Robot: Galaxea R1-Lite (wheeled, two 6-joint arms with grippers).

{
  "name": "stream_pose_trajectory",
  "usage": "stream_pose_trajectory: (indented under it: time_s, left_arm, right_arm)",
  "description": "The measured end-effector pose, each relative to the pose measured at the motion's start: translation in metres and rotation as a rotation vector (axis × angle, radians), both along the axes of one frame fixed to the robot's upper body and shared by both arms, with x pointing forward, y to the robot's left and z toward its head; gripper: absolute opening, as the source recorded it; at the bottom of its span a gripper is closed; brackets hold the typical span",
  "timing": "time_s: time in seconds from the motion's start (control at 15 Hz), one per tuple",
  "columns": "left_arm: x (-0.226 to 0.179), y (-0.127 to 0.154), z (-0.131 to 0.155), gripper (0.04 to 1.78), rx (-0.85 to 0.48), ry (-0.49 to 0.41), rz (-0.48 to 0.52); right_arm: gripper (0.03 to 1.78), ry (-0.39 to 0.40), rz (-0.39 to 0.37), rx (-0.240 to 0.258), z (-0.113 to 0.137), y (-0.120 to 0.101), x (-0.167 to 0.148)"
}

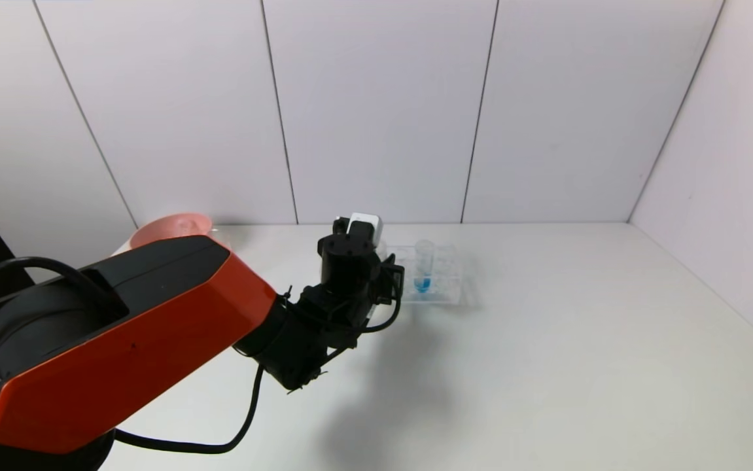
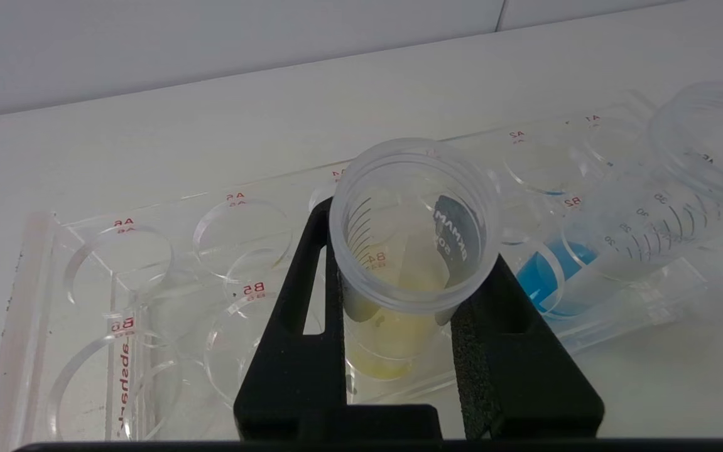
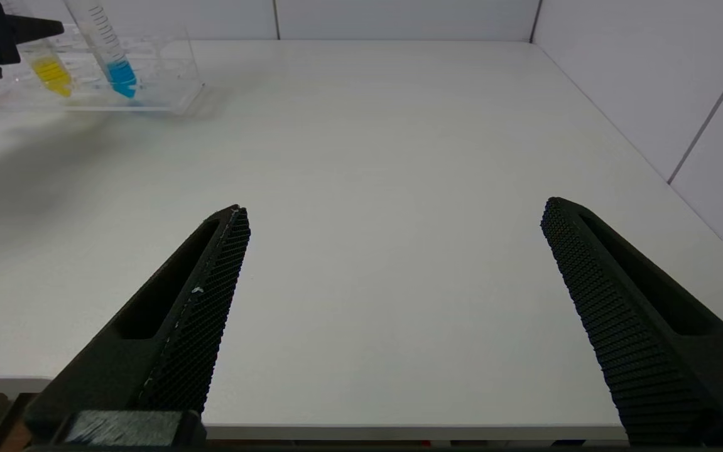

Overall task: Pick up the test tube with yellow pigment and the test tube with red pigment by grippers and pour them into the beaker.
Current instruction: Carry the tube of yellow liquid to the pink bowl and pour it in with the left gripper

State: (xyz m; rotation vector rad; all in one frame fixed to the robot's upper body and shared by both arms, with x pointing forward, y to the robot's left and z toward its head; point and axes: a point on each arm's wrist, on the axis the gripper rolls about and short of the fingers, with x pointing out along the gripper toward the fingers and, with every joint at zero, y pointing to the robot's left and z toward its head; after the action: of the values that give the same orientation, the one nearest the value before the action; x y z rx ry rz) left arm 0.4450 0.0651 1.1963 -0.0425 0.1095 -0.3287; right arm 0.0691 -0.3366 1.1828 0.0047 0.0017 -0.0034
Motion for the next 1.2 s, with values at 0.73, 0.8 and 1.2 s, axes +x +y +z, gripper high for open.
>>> stream_pose_trajectory:
  time_s: [0.73,0.8,1.2]
  left_arm:
    - [-0.012,0.009,0.023,0.49,-0.018,-0.034,-0.010]
    - [-0.013,0.010,0.027,0.49,-0.021,-0.040,-0.010]
    - [-0.020,0.016,0.043,0.49,-0.001,-0.080,-0.011]
  right_arm:
    - [1.70,0.000,0.000,0.000,0.000,0.000,0.000]
    - [1.70,0.000,0.000,0.000,0.000,0.000,0.000]
    - [1.70,0.000,0.000,0.000,0.000,0.000,0.000]
